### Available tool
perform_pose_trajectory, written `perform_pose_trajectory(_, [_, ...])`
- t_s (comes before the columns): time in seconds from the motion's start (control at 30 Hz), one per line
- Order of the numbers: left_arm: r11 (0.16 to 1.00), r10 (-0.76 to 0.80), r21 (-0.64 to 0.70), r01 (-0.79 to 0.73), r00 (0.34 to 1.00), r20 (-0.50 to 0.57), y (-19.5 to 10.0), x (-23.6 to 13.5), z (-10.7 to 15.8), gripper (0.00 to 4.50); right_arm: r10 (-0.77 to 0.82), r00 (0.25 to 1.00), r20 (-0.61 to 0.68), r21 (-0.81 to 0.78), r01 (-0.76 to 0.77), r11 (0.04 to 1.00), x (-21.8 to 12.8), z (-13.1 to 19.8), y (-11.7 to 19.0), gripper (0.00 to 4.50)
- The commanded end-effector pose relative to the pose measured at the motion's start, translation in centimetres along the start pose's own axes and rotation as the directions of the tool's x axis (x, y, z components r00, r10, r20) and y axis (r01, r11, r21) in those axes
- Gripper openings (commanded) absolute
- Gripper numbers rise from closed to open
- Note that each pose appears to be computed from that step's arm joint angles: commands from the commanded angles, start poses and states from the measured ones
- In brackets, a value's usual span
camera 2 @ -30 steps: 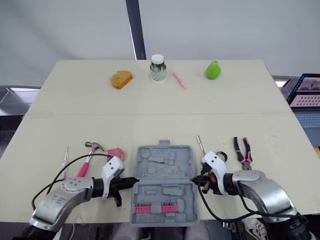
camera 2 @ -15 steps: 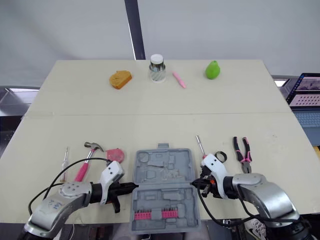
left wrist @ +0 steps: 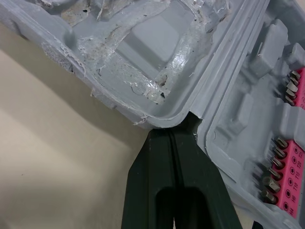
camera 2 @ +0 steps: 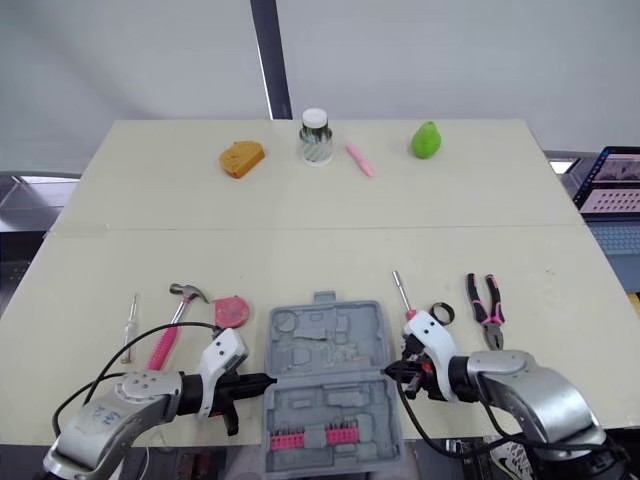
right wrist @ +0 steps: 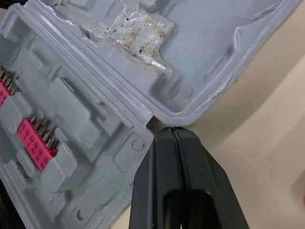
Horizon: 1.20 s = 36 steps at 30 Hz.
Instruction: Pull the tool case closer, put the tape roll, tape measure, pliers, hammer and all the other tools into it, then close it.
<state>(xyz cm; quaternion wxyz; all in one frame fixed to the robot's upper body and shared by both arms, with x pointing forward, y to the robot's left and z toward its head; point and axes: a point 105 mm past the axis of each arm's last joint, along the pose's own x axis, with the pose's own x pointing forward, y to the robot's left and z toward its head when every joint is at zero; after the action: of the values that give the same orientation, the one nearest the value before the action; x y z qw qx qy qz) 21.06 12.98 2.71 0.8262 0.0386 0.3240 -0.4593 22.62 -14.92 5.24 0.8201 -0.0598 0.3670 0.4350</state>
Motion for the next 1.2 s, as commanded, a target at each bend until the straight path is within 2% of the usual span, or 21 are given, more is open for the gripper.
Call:
perform_pose_trajectory(0.03, [1.000,-0.001,0.010,0.001,1.000,0.022,0.1,-0.1,0.6,0.00,0.013,1.000,0.024,-0.020,-0.012,1.000,-0.3,0.7,0.3,0.01])
perform_pose_trajectory(0.47, [1.000,0.000,0.005,0.000,1.000,0.015,0.3,-0.2,0.4,0.00,0.008,1.000,0.002,-0.012,-0.008,1.000,-0.7,0.1,0.1,0.01])
perform_pose_trajectory(0.83, [0.999,0.049,0.000,-0.049,0.999,-0.010,2.3,-3.3,0.1,0.00,-0.018,1.000,-0.014,-0.021,0.018,1.000,-2.9,-0.2,-0.7,0.01])
perform_pose_trajectory(1.0, [0.998,0.053,0.019,-0.055,0.992,0.117,2.4,-6.6,2.9,0.00,0.005,0.999,0.036,-0.031,-0.004,1.000,-5.2,1.3,-0.3,0.01])
perform_pose_trajectory(1.2, [0.985,0.130,0.071,-0.158,0.946,0.298,3.2,-10.2,5.4,0.00,-0.022,0.997,0.073,-0.027,0.024,0.999,-7.5,1.3,-0.9,0.01])
